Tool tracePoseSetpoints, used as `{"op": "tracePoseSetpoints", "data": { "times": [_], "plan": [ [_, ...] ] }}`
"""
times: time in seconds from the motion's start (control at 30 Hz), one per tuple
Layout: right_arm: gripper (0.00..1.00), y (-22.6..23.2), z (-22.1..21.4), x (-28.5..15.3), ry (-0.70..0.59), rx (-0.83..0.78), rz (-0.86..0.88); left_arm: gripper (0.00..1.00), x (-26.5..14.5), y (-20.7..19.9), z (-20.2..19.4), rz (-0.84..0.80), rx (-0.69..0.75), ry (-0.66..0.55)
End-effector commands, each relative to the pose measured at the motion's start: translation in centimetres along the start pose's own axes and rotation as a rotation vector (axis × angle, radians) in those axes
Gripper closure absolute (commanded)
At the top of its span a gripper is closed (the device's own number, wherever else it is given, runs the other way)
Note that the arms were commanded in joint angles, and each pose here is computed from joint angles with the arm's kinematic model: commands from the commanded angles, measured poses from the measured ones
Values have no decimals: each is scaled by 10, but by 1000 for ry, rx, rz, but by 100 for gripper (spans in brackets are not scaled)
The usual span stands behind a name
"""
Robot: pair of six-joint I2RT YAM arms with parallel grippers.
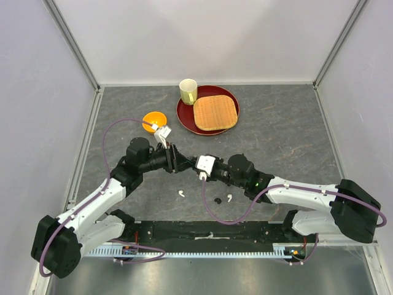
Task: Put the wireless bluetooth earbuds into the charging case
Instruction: Pick up the charging case at the center of the board.
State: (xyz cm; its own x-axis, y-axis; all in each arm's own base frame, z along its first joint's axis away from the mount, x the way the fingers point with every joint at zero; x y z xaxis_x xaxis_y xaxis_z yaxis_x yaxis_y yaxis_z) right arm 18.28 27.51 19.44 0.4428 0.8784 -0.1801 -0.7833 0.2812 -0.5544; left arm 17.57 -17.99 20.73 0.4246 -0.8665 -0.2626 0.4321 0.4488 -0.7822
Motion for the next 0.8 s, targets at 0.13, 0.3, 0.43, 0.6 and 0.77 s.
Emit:
{"op": "tracePoseSetpoints", "data": {
  "times": [0.13, 0.3, 0.43, 0.6, 0.77],
  "plan": [
    [100, -5, 16, -2, -81, 8, -22, 49, 5, -14, 15, -40, 24, -44],
    [100, -6, 15, -3, -83, 11, -29, 51, 7, -14, 13, -48, 23, -26],
    [100, -6, 15, -4, -85, 9, -36, 57, 9, -15, 11, -54, 26, -20],
    [100, -4, 16, -4, -98, 10, -26, 77, 12, -15, 9, -61, 26, -10],
    [89, -4, 18, -5, -109, 17, -20, 96, 13, -12, 7, -45, 25, -24]
  ]
}}
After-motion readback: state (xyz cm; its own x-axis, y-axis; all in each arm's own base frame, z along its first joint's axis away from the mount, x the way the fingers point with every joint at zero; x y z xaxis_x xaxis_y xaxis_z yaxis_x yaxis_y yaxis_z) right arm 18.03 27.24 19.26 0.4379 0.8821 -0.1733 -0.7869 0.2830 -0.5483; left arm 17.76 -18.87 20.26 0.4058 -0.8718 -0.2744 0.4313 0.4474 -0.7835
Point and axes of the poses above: each gripper's point midway between its finger pads, its own x axis out along the fingers, its own y axis along the line the jaws close on, z = x × y, the point moved 8 cm from there along -x, back along the fingers, and after that the axes turned 8 degrees about -x, right-handed, at the moved point
